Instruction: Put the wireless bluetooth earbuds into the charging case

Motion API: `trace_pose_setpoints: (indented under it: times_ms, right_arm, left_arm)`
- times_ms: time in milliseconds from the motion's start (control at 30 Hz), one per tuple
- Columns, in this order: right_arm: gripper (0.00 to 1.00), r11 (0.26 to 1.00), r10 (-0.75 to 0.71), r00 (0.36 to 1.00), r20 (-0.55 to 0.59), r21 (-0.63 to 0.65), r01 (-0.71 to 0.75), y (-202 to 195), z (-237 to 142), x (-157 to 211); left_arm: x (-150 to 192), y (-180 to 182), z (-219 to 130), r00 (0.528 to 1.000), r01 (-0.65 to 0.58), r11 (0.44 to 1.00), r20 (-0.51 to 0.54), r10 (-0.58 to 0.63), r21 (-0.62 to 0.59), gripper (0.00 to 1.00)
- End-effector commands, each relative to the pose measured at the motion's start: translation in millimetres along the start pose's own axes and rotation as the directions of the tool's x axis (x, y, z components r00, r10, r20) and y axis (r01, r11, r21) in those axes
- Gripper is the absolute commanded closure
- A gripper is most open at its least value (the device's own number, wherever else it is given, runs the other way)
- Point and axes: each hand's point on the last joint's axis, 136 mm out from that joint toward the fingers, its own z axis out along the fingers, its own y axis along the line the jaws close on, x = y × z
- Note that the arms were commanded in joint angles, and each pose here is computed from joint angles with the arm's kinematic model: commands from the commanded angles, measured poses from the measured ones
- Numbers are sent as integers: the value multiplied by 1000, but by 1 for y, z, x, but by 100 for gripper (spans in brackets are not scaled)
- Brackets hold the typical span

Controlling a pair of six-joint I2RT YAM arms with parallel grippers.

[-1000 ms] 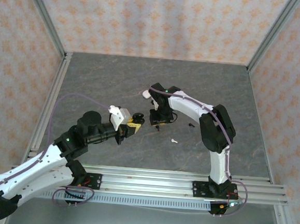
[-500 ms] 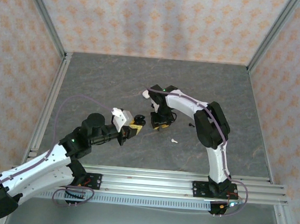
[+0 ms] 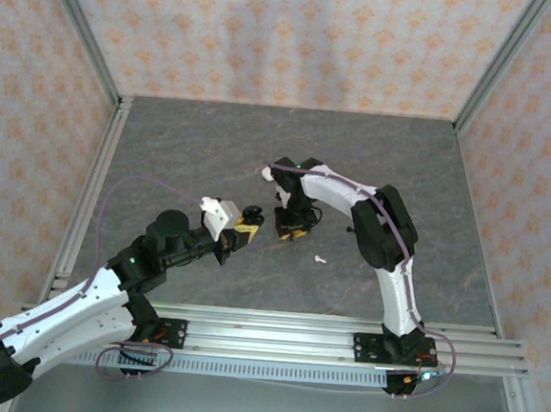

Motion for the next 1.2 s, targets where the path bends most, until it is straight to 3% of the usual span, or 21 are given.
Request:
trace_pose_setpoints:
  times_ms: [0, 900, 1167]
  right_arm:
    - [64, 999, 35, 999, -13, 19, -35, -6, 6, 1]
    - [71, 994, 83, 996, 28, 75, -85, -5, 1, -7]
    - [77, 994, 76, 997, 19, 80, -78, 1, 5, -7]
  left_arm:
    - [-8, 0, 0, 999, -10, 1000, 45, 11, -7, 100]
    - [-3, -1, -5, 999, -11, 1000, 37, 11, -3, 100]
    - [0, -1, -4, 1000, -12, 1000, 25, 12, -4, 100]
